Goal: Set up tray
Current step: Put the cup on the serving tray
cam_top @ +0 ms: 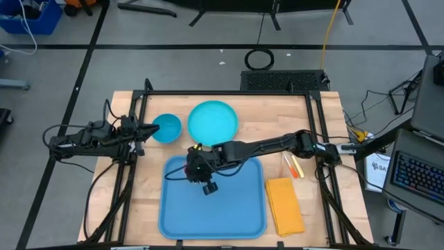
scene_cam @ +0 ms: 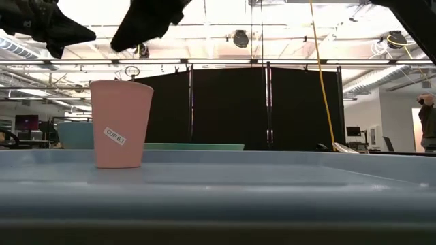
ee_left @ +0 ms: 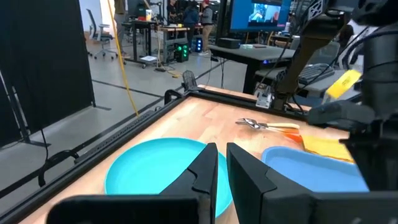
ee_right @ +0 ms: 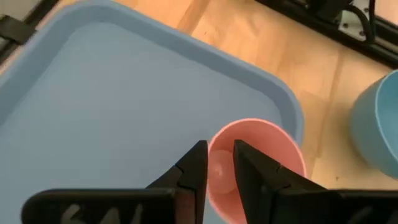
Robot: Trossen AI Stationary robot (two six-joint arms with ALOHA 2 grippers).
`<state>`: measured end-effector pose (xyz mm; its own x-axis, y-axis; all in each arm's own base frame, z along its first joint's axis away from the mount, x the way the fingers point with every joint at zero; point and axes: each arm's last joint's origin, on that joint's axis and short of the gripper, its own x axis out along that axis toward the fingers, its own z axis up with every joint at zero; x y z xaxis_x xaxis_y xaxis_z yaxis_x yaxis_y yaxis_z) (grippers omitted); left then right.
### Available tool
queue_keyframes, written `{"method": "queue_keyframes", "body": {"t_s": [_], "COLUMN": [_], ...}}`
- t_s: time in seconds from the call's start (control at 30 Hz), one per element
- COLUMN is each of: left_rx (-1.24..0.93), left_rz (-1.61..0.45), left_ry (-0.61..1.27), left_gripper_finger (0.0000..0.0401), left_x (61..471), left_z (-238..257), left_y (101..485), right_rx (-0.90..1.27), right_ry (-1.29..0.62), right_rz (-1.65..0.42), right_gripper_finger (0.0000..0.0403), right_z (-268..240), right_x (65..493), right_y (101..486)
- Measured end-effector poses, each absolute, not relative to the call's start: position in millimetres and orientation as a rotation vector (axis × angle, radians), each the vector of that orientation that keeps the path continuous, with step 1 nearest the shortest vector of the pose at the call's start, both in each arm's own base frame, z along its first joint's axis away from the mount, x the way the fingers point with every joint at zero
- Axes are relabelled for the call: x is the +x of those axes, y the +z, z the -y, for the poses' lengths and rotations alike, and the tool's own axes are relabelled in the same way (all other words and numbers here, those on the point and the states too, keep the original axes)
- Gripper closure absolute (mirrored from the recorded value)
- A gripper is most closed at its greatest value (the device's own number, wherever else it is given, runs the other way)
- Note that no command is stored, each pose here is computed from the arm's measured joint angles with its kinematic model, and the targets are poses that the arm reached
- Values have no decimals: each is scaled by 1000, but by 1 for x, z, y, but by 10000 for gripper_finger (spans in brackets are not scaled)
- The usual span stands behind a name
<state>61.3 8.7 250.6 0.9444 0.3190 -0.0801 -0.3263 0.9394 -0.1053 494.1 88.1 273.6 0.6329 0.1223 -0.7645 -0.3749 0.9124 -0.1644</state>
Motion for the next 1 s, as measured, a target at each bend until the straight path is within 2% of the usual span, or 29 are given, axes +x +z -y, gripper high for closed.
{"method": "queue_keyframes", "body": {"t_s": [0.23,0.53,0.7,0.8,1.0], "left_rx": [-119,-124,-123,-123,-123], "left_rz": [-67,-69,-72,-71,-74], "left_ry": [330,329,325,327,336], "left_gripper_finger": [366,366,366,366,366], "left_x": [61,61,61,61,61], "left_z": [-9,-9,-9,-9,-9], "left_y": [250,250,250,250,249], "right_rx": [-295,-233,-162,-75,136], "right_ry": [217,137,105,96,189], "right_rz": [-959,-982,-891,-833,-755], "right_gripper_finger": [396,402,402,403,403], "right_z": [-92,-77,-71,-61,-44], "right_x": [479,464,441,429,434], "right_y": [262,220,218,211,176]}}
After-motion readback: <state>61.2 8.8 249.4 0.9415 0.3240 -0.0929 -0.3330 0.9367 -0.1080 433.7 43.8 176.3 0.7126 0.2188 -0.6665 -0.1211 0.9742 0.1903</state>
